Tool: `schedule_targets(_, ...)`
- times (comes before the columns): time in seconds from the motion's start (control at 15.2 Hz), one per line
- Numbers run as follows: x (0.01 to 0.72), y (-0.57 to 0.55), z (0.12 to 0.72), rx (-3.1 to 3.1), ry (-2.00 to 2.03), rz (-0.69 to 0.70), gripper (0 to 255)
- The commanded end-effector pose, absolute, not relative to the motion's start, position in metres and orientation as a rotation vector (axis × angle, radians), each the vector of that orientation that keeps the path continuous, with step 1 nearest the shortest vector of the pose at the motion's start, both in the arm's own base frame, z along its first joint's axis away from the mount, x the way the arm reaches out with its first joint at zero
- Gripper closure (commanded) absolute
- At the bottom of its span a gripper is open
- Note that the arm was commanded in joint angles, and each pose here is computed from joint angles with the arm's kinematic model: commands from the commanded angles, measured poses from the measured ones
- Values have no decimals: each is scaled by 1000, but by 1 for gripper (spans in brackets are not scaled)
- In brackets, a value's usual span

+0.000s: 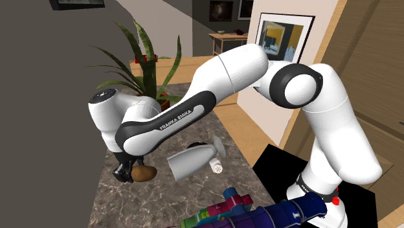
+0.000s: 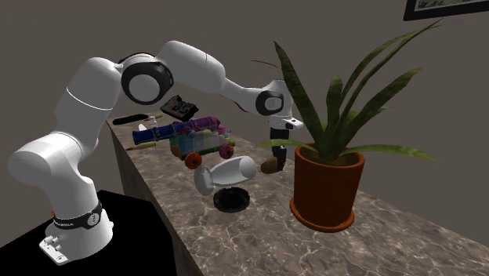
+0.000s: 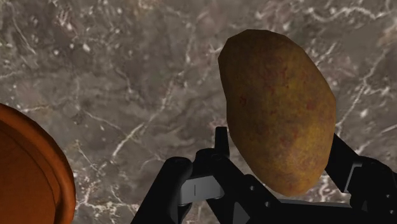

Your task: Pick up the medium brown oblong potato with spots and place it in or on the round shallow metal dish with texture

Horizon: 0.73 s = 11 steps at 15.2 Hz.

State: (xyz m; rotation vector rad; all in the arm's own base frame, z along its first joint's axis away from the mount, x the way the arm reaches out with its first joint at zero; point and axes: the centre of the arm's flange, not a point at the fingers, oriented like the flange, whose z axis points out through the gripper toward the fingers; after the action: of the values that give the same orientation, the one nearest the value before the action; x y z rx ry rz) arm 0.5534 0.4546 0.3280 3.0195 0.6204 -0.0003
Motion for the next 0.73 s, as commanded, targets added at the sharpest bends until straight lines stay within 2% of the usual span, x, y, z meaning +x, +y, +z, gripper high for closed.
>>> schedule_targets(0.0, 553, 455, 328, 3019, 621, -1, 255)
schedule_targets(0.4, 553, 455, 328, 3019, 621, -1, 255)
schedule_targets(0.66, 553, 455, 349, 3019, 621, -1, 255)
